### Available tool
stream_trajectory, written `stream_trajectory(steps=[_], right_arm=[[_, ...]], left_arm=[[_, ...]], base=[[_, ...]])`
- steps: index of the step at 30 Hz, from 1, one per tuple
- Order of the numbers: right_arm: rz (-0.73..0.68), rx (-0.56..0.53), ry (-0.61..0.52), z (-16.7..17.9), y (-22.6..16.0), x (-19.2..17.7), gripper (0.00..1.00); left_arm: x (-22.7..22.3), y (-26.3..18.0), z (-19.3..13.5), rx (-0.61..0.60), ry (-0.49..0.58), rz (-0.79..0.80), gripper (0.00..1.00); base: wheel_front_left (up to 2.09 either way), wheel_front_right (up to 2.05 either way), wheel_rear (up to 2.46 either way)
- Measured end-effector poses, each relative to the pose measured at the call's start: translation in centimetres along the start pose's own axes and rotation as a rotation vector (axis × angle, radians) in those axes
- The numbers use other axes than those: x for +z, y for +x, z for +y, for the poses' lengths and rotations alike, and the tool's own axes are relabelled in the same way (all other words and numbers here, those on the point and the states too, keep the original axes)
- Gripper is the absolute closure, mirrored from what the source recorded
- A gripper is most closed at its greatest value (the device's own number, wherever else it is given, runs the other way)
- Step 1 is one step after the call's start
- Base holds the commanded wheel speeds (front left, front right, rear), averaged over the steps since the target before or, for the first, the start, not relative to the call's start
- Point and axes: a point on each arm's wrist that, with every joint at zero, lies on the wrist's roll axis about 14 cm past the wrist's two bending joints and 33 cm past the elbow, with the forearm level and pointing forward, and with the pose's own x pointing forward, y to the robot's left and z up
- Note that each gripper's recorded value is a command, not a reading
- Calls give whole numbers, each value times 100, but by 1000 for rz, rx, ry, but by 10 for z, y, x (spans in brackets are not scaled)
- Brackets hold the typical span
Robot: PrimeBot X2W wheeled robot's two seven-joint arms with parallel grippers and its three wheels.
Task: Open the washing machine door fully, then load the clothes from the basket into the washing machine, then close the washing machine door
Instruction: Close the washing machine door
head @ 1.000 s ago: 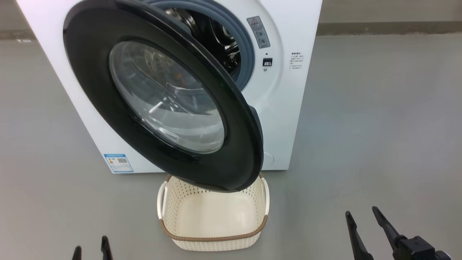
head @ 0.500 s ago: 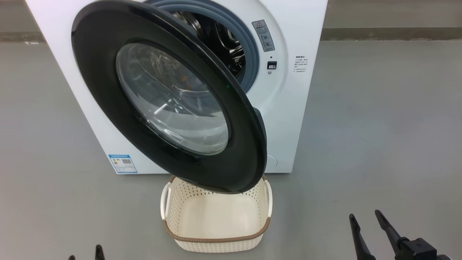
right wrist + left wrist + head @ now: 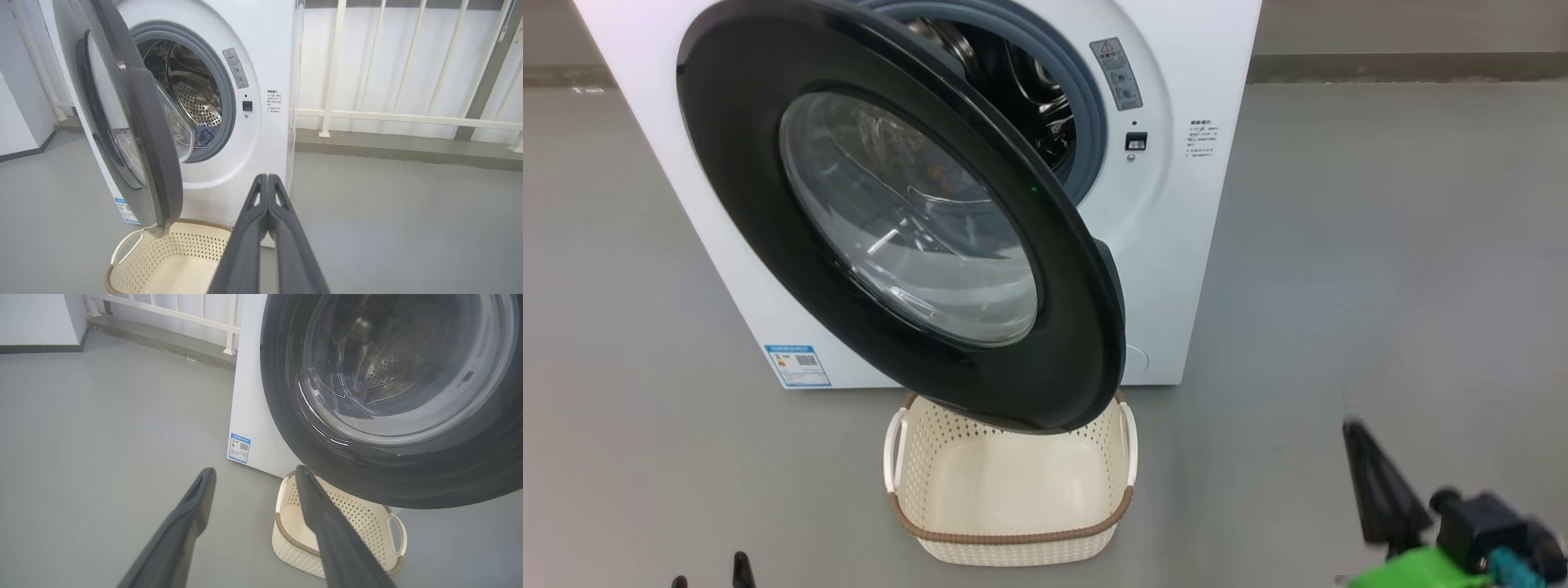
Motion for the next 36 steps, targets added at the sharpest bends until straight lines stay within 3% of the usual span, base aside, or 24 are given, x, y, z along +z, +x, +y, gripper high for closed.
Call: stream_trajectory(steps=[7, 15, 18, 24, 36], right_arm=[[-263, 102, 3, 32, 37, 83, 100], [-468, 387, 97, 123, 49, 151, 100], [-441, 477, 138, 151, 49, 145, 100], [-289, 581, 152, 187, 53, 98, 100], [-186, 585, 157, 192, 79, 62, 100]], left_arm=[[0, -1, -2, -2, -10, -1, 0], [-2, -6, -1, 6, -23, 5, 0], [-4, -8, -1, 13, -32, 9, 0], [-5, -11, 5, 44, -48, 14, 0], [-7, -4, 7, 63, -58, 25, 0]], base=[[0, 0, 0], [0, 0, 0], [0, 0, 0], [0, 0, 0], [0, 0, 0]])
